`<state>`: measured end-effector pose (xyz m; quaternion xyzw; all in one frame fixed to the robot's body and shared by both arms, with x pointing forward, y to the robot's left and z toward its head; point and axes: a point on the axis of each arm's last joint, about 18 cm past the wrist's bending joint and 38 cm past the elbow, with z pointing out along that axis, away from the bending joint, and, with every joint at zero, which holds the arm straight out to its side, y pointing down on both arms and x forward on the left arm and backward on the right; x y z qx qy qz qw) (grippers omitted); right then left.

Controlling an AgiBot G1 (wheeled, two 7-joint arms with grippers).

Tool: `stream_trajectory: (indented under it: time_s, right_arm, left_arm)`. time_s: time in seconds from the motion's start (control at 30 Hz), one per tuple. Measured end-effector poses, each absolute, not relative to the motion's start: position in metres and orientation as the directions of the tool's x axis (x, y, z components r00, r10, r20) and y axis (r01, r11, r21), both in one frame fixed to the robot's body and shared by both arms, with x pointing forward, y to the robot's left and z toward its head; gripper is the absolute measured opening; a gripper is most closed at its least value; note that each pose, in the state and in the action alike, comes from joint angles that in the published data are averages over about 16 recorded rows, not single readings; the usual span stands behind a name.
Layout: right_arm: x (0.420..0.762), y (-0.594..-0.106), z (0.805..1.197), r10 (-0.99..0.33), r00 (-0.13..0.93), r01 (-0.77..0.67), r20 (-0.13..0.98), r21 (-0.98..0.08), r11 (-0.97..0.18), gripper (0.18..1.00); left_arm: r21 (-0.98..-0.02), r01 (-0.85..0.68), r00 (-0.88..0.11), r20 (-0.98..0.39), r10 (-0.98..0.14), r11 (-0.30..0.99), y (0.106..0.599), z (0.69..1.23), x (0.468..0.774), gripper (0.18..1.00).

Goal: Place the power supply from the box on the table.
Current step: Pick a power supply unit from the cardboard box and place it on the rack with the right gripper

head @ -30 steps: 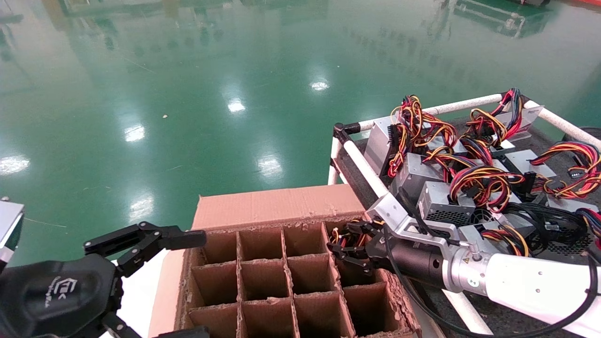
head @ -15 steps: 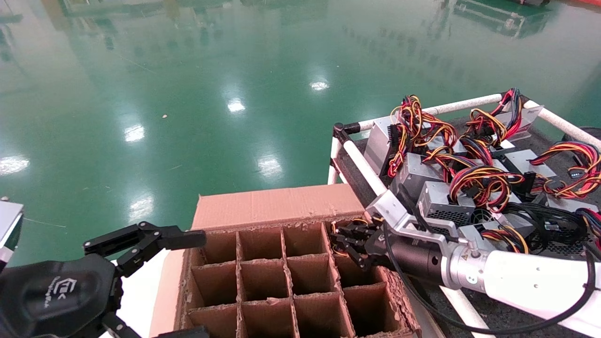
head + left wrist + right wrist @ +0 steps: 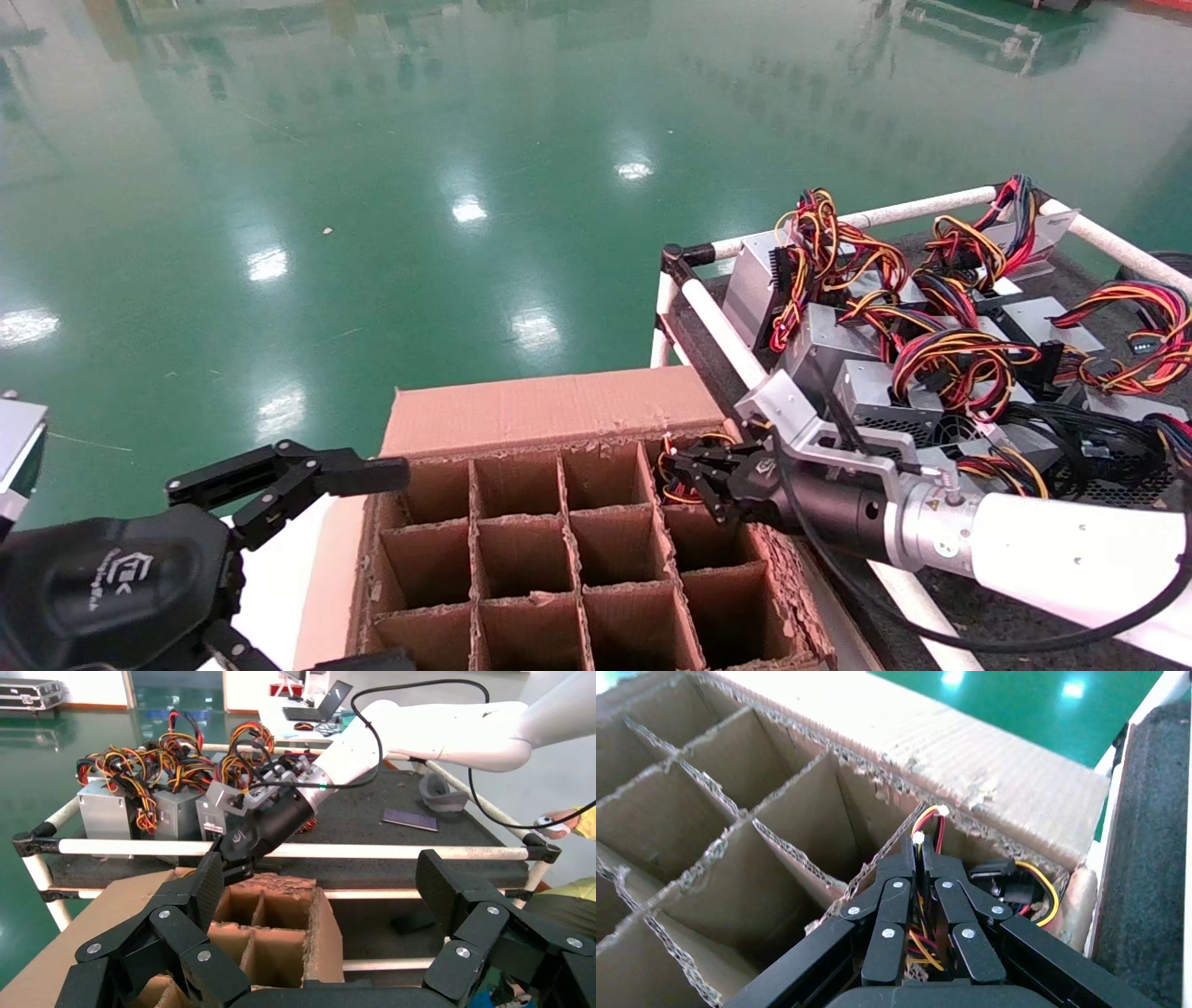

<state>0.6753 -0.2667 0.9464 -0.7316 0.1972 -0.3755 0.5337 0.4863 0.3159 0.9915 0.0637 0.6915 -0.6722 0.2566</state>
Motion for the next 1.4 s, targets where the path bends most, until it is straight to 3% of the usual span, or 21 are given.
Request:
stream_trajectory:
  time_s: [0.37, 0.7, 1.1, 1.4]
  right_arm:
    - [0.652, -0.282, 0.997, -0.692, 0.678, 0.137, 0.248, -0.967, -0.213, 0.196]
    - [0.617, -0.308, 1.075, -0.684, 0.712, 0.181, 0.159, -0.983, -0.040, 0.196]
    - [0.547, -0.370, 1.172, -0.664, 0.741, 0.271, 0.100, -0.949, 0.160, 0.195]
    - [0.491, -0.439, 1.208, -0.679, 0.729, 0.350, 0.086, -0.900, 0.262, 0.194]
  left_arm:
    - [-0.897, 0.433, -0.860, -0.441, -0.257, 0.088, 0.316, 0.992, 0.486, 1.001]
    - [-0.897, 0.433, -0.860, -0.441, -0.257, 0.088, 0.316, 0.992, 0.486, 1.001]
    - [-0.897, 0.433, -0.860, -0.441, -0.257, 0.088, 0.316, 0.992, 0.486, 1.001]
    - [-0.897, 0.433, -0.860, -0.441, -0.257, 0.088, 0.316, 0.992, 0.486, 1.001]
